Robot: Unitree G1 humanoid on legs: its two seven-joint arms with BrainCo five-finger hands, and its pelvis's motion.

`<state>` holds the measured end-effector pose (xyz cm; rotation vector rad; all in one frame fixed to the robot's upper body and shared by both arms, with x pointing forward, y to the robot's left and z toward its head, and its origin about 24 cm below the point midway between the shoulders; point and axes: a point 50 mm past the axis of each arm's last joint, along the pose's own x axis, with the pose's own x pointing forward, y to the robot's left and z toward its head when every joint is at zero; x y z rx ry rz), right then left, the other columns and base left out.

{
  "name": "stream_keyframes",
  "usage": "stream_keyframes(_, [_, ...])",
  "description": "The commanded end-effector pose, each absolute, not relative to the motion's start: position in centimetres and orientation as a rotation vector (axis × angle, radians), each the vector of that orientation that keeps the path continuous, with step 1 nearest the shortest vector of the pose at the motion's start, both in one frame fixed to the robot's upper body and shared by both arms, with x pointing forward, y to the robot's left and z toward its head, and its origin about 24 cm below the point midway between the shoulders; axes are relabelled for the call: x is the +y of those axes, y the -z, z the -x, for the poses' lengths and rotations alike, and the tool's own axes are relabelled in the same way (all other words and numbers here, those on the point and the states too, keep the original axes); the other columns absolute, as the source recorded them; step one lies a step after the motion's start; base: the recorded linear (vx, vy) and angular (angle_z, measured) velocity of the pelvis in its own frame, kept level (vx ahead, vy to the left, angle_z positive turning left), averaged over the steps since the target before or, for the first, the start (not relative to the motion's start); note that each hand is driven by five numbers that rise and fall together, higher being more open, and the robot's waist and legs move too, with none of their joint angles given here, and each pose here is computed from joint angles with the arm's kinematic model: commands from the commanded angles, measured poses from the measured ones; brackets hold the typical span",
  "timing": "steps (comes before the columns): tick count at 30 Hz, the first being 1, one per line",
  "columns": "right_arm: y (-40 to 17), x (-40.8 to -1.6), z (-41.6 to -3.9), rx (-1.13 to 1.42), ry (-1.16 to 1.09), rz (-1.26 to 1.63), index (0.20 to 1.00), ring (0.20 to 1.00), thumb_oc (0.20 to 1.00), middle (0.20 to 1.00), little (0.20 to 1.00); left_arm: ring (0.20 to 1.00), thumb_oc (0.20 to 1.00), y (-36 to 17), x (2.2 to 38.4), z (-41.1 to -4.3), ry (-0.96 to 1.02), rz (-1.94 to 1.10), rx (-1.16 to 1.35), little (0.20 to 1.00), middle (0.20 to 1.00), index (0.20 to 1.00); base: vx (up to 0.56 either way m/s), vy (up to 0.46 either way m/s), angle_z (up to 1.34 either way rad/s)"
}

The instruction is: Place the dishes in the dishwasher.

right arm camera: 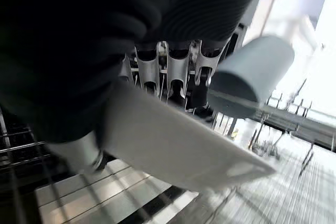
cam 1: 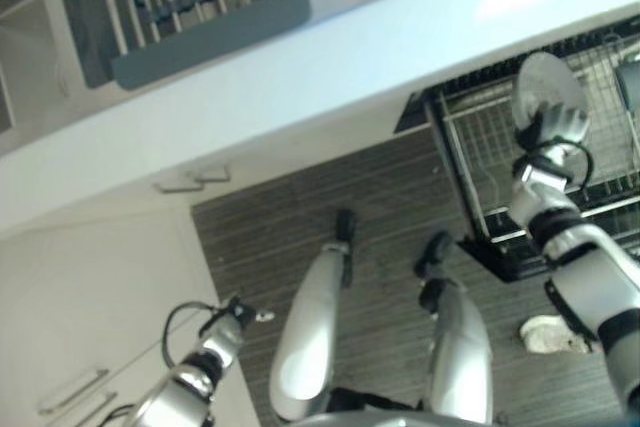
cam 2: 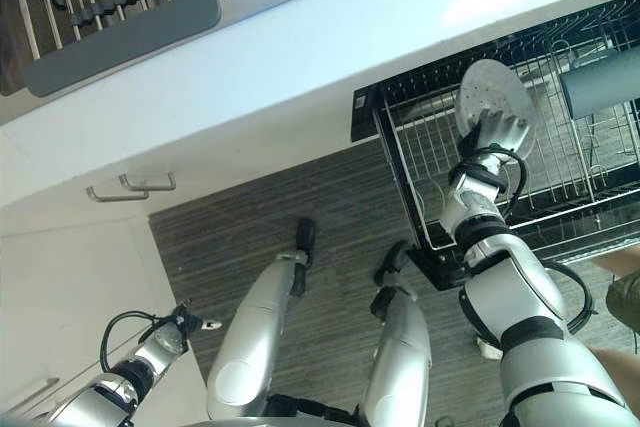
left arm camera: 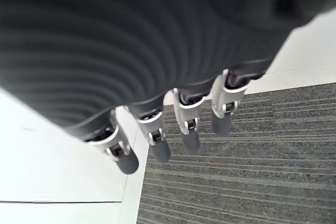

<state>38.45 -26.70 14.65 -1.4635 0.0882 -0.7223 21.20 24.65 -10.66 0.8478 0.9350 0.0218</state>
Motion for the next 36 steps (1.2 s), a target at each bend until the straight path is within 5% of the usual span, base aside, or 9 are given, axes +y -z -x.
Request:
stream_keyframes(1, [-14.5, -28.2, -38.3, 0.127, 0.678, 1.333, 1.0, 1.0, 1.0, 1.0, 1.0, 1.0, 1.0, 11.8, 24.8, -19.0, -0.007, -0.895, 0.99, 1.0, 1.0, 1.0, 0.0, 0.0, 0.0])
stream_keyframes(9, [-10.7, -25.8, -38.9, 0.333, 0.281, 0.941, 1.0, 1.0, 1.0, 1.0, 1.0, 1.0, 1.0, 11.2, 24.9, -19.9, 0.021, -0.929, 0.981, 1.0, 1.0, 1.0, 0.0, 0.0, 0.0])
stream_keyframes(18, [-12.6, -24.1, -39.3, 0.111, 0.488, 0.534, 1.0, 1.0, 1.0, 1.0, 1.0, 1.0, 1.0, 12.1, 24.2, -18.6, 0.015, -0.881, 1.023, 1.0, 1.0, 1.0, -0.01, 0.02, -0.01])
stream_keyframes(23, [-13.4, -23.4, -38.9, 0.013, 0.545, 0.537, 1.0, 1.0, 1.0, 1.0, 1.0, 1.0, 1.0, 13.0, 24.5, -16.8, -0.03, -0.771, 1.116, 1.0, 1.0, 1.0, -0.01, 0.0, -0.03])
stream_keyframes(36, [-8.2, -19.5, -32.2, -0.076, 0.34, 0.443, 1.0, 1.0, 1.0, 1.0, 1.0, 1.0, 1.0, 15.2, 26.1, -9.2, -0.178, -0.576, 1.393, 1.0, 1.0, 1.0, 0.09, -0.04, -0.22])
